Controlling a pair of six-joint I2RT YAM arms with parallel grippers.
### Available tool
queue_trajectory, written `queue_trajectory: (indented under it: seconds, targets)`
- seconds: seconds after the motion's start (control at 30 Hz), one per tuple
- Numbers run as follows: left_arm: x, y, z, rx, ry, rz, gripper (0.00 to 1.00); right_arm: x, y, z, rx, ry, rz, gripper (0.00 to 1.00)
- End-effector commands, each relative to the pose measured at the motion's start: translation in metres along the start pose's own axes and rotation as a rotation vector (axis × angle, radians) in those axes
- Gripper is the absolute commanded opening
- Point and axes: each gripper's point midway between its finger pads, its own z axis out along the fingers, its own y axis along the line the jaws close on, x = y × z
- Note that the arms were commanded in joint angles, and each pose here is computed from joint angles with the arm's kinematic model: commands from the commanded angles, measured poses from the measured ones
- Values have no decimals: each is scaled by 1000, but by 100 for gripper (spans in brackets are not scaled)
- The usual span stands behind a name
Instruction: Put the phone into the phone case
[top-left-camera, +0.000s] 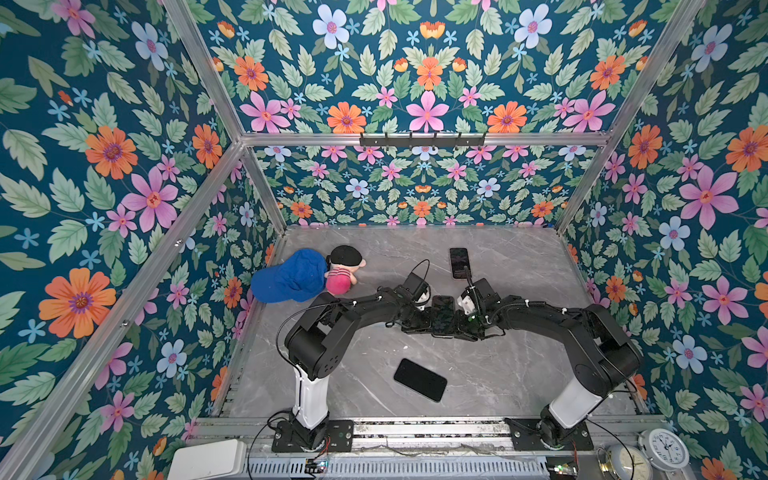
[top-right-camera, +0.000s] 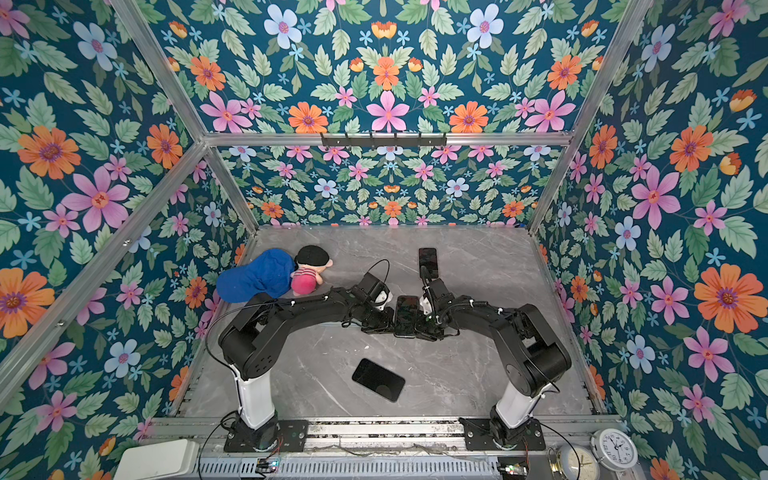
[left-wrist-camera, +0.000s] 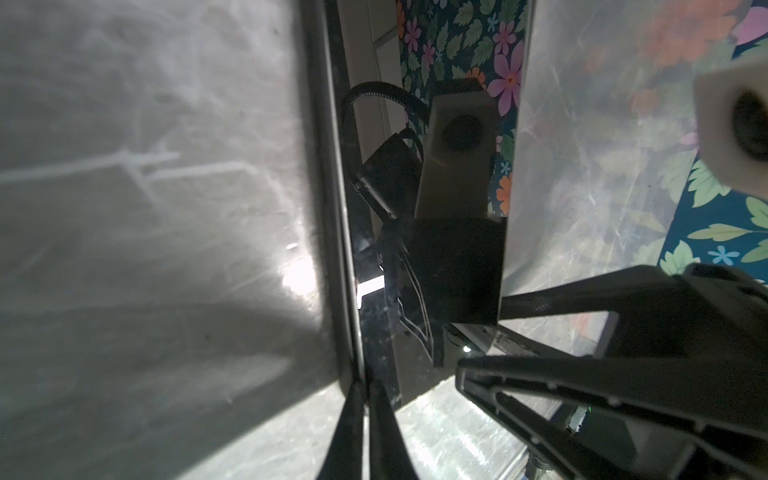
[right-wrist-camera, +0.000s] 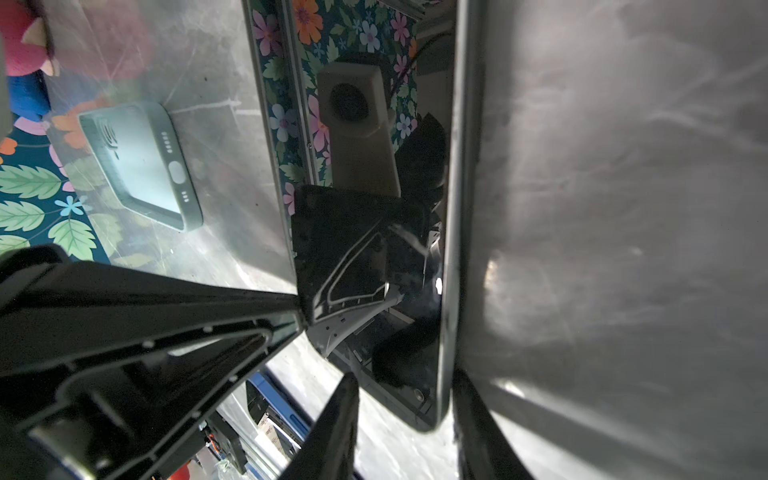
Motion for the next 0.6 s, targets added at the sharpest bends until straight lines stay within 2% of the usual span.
queue_trajectory:
  seconds: [0.0, 0.2, 0.57]
  targets:
    - [3, 12, -3, -72, 7, 17, 14, -3, 2, -4, 12, -16, -17, 38]
    - [3, 13, -2, -80, 9, 26, 21, -6, 6, -14, 21, -40, -36, 38]
    - [5, 16, 3, -76, 21, 27, 25, -6, 6, -15, 23, -41, -35, 38]
